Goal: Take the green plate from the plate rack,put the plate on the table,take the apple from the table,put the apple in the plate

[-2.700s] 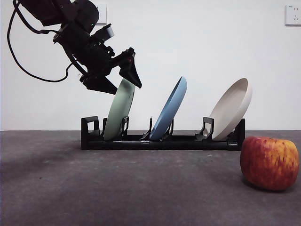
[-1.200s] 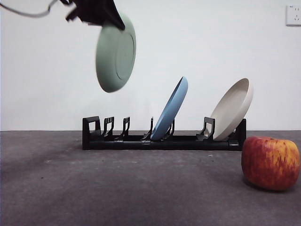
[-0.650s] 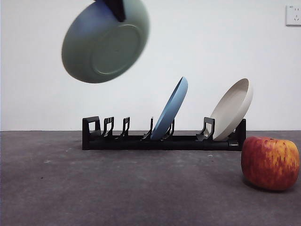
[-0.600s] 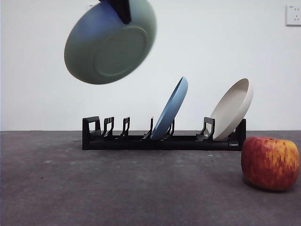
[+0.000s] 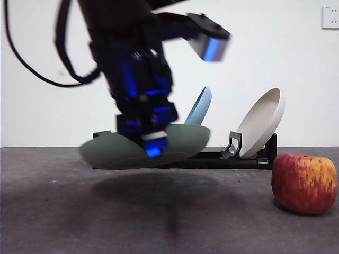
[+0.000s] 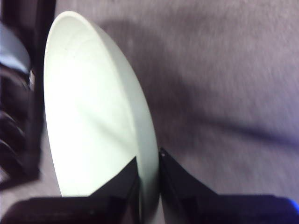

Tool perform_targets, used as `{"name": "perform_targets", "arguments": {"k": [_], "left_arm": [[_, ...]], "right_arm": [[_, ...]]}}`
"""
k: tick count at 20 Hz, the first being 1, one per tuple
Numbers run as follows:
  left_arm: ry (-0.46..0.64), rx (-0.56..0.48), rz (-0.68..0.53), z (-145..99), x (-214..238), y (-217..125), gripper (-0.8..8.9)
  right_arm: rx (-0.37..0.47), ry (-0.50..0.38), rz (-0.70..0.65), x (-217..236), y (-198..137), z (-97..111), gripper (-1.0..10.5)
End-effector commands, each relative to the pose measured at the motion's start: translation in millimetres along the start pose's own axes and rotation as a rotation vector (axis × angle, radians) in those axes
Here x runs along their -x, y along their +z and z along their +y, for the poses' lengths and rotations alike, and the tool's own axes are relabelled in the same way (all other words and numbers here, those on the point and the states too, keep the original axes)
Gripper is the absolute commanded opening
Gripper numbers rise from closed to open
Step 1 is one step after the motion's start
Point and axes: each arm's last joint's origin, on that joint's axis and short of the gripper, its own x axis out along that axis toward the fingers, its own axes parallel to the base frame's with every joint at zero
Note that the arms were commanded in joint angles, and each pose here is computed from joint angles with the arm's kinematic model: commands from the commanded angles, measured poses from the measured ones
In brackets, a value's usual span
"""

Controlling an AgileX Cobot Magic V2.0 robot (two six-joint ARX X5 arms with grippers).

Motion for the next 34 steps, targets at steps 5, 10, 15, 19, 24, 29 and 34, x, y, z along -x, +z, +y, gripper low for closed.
{"name": "perform_targets", "arguments": {"k": [5, 10, 15, 19, 24, 29, 34], "left_arm": [[0.035, -0.128, 0.041, -45, -25, 13, -0.06], [-0.035, -0.107, 0.05, -64, -34, 14, -0.02], [-0.092, -0.032, 0.041, -66, -34, 14, 2.9], [-0.085, -0.022, 0.028, -62, -30, 15, 2.93], [-0.067, 0.026, -0.017, -37, 1, 23, 2.94], [-0.061, 0.156, -0.106, 7, 56, 39, 2.93], [-0.209, 0.294, -0.247, 49, 122, 38, 2.9]], "right_arm": [[0.001, 0.002, -0.006, 0, 1, 0, 6.6], [0.001, 0.002, -0.006, 0, 1, 0, 6.6], [0.001, 0.002, -0.006, 0, 1, 0, 6.6], [0.001, 0.002, -0.006, 0, 1, 0, 6.6], [0.001, 0.0, -0.007, 0, 1, 0, 6.6], [-0.016, -0.12, 0.037, -7, 5, -9, 6.6], [-0.05, -0.169, 0.106, -36, 22, -29, 6.6]]}}
